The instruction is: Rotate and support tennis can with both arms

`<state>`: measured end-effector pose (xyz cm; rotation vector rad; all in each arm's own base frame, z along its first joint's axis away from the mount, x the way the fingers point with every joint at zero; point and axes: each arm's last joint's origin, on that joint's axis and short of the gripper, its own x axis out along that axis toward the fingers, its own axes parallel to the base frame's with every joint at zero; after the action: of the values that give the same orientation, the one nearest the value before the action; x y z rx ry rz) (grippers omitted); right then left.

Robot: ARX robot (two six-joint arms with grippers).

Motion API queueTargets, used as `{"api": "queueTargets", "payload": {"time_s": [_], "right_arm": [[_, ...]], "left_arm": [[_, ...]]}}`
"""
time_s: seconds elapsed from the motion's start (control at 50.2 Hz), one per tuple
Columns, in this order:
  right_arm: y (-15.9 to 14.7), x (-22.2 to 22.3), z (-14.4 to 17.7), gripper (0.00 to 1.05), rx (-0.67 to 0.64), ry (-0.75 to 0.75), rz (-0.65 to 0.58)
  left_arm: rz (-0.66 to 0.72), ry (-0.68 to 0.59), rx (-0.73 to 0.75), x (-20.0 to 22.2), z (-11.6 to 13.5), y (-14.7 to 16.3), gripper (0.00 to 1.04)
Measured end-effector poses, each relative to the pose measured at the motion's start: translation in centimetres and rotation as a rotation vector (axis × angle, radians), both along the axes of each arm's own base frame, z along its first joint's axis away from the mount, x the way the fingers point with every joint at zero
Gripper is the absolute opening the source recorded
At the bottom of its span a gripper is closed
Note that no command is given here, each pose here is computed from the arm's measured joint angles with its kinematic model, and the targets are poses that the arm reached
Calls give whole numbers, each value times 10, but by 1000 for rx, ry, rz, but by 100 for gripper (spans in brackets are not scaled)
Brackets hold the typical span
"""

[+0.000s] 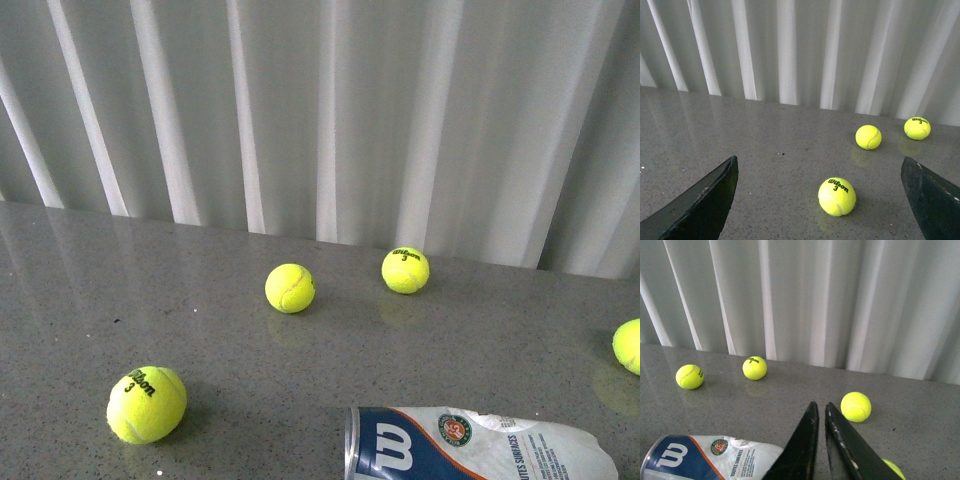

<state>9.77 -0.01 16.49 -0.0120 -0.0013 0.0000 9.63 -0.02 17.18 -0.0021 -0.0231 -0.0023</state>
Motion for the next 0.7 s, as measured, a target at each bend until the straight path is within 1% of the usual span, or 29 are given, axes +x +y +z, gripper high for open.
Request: {"api": "queueTargets", "payload": {"time_s": [0.219,0.259,0.338,0.358,0.378,0.418,0.438,0.458,0.478,0.518,0.597,0.637,0.697], "right_arm": [[0,0,0,47,0,0,0],[0,0,0,58,0,0,0],[0,0,0,76,0,0,0],[0,0,0,79,0,0,0],[0,0,0,85,0,0,0],[0,0,0,92,0,0,0],[0,0,0,97,0,0,0],[0,0,0,99,1,0,0],[0,0,0,99,2,0,0],[0,0,0,98,2,0,2],[0,0,0,98,2,0,2],[0,0,0,98,2,0,2],[0,0,0,98,2,0,2]], "left_arm": [[0,0,0,0,0,0,98],[0,0,0,0,0,0,98],[0,0,0,0,0,0,98],[19,22,-16,0,-1,0,98],[78,89,-41,1,-2,0,98],[190,260,-94,2,0,-1,98],[279,376,-111,4,3,-2,98],[336,433,-104,6,5,-2,98],[389,473,-120,12,11,-2,98],[388,487,-142,23,20,-4,98],[365,451,-176,44,40,-5,98],[330,407,-196,61,56,-6,98],[272,372,-217,85,73,-9,98]]}}
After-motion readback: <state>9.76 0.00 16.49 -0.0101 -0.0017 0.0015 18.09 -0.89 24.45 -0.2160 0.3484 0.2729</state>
